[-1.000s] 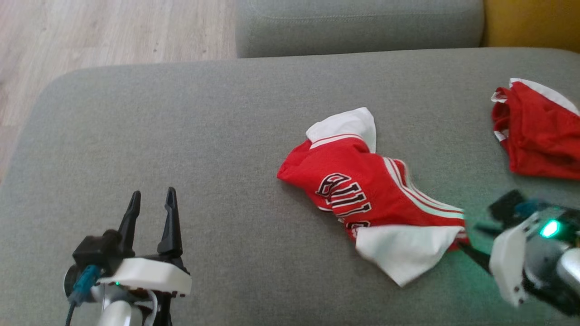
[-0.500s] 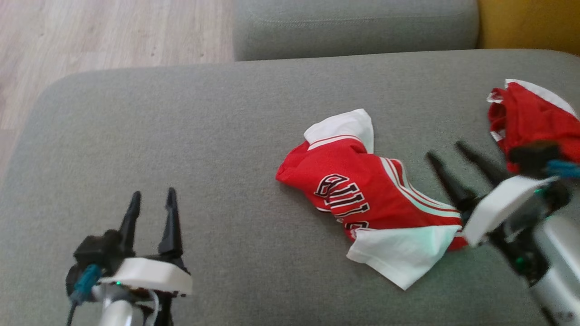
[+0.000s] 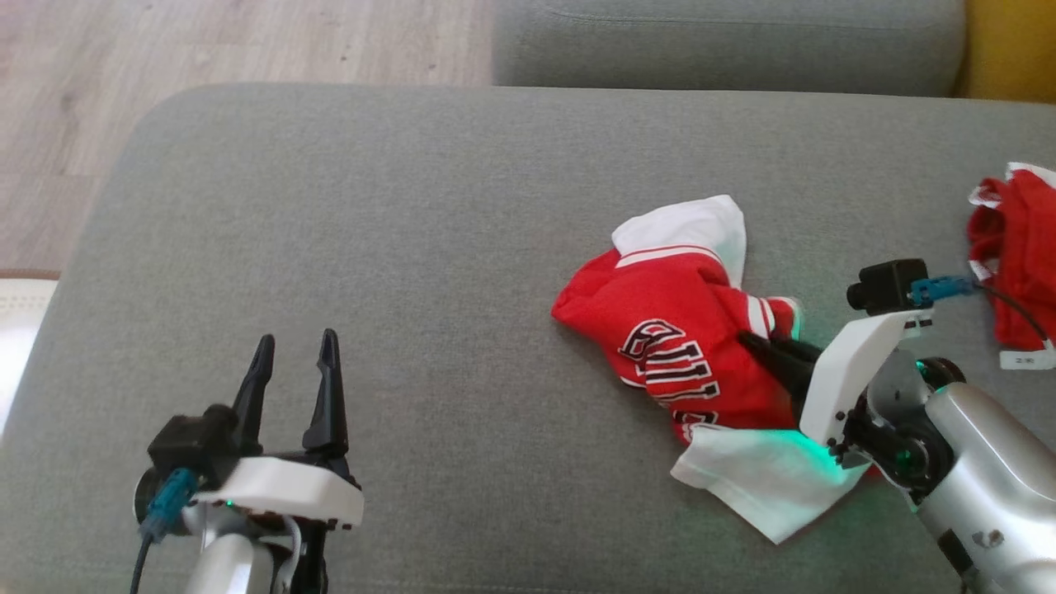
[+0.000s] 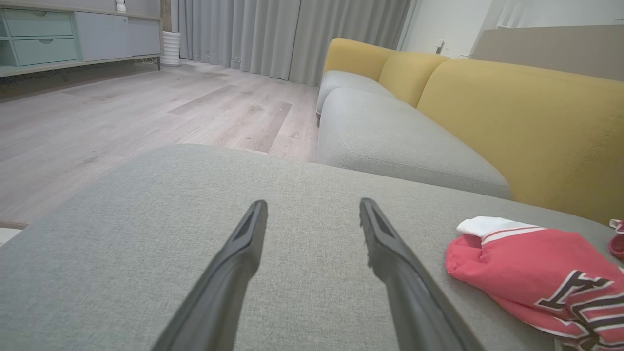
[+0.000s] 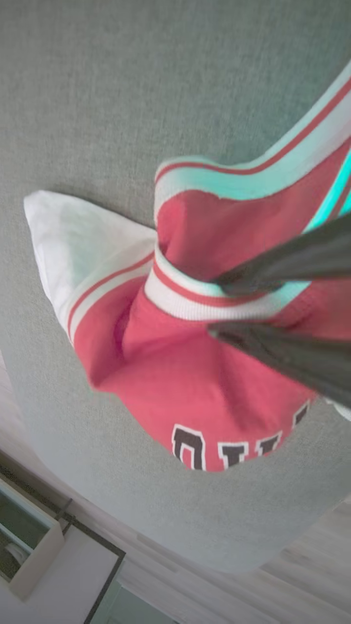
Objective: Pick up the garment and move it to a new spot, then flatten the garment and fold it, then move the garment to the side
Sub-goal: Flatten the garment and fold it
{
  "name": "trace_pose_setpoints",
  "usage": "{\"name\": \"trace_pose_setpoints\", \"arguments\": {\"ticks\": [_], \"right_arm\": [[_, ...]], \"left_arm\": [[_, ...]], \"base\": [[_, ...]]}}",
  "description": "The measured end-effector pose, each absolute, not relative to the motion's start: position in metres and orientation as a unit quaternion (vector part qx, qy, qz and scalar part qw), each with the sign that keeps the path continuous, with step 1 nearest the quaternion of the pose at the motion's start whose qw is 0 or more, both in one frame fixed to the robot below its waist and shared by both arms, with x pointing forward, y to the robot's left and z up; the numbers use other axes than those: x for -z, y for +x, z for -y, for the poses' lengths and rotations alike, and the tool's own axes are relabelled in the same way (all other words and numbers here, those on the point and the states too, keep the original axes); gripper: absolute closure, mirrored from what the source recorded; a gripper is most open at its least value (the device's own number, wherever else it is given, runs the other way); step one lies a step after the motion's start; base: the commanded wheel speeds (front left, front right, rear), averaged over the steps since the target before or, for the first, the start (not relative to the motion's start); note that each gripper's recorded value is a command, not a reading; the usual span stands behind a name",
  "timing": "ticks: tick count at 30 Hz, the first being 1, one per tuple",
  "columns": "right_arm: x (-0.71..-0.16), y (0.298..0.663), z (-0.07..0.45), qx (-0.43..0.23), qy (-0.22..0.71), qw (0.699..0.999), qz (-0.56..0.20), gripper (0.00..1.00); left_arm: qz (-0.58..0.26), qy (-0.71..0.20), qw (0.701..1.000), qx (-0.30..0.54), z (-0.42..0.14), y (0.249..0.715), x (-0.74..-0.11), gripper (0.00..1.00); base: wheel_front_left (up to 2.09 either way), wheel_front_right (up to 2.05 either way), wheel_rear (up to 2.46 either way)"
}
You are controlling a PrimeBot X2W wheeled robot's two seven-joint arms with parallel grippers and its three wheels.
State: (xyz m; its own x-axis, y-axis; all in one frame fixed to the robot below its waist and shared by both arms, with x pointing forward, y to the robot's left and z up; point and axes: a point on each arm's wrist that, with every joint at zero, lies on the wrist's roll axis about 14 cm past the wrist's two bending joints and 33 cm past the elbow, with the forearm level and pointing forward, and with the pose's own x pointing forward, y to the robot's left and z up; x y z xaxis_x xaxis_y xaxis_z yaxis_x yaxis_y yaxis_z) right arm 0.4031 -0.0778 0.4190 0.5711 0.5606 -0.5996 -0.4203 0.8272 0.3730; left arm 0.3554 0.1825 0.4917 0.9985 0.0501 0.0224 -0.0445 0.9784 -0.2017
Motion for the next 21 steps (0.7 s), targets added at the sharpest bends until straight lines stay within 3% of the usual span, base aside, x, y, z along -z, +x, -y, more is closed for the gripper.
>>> {"name": "trace_pose_setpoints", "arguments": {"ticks": [4, 12, 16, 21], "right_arm": [[-0.433, 0.409, 0.072, -0.293, 0.095, 0.888, -0.341, 1.0], [-0.532, 0.466, 0.055, -0.315, 0.078, 0.935, -0.144, 1.0], [-0.554, 0.498, 0.087, -0.26, 0.078, 0.957, -0.106, 1.0], [-0.539, 0.53, 0.137, -0.169, 0.099, 0.973, -0.121, 1.0]], "left_arm": [[0.017, -0.101, 0.994, -0.031, -0.187, 0.352, -0.494, 0.0], [0.023, -0.1, 0.994, -0.037, -0.191, 0.348, -0.497, 0.0], [0.022, -0.1, 0.994, -0.036, -0.191, 0.348, -0.496, 0.0], [0.011, -0.1, 0.994, -0.038, -0.191, 0.349, -0.49, 0.0]], "base": [[0.0, 0.0, 0.0], [0.0, 0.0, 0.0], [0.0, 0.0, 0.0], [0.0, 0.0, 0.0]]}}
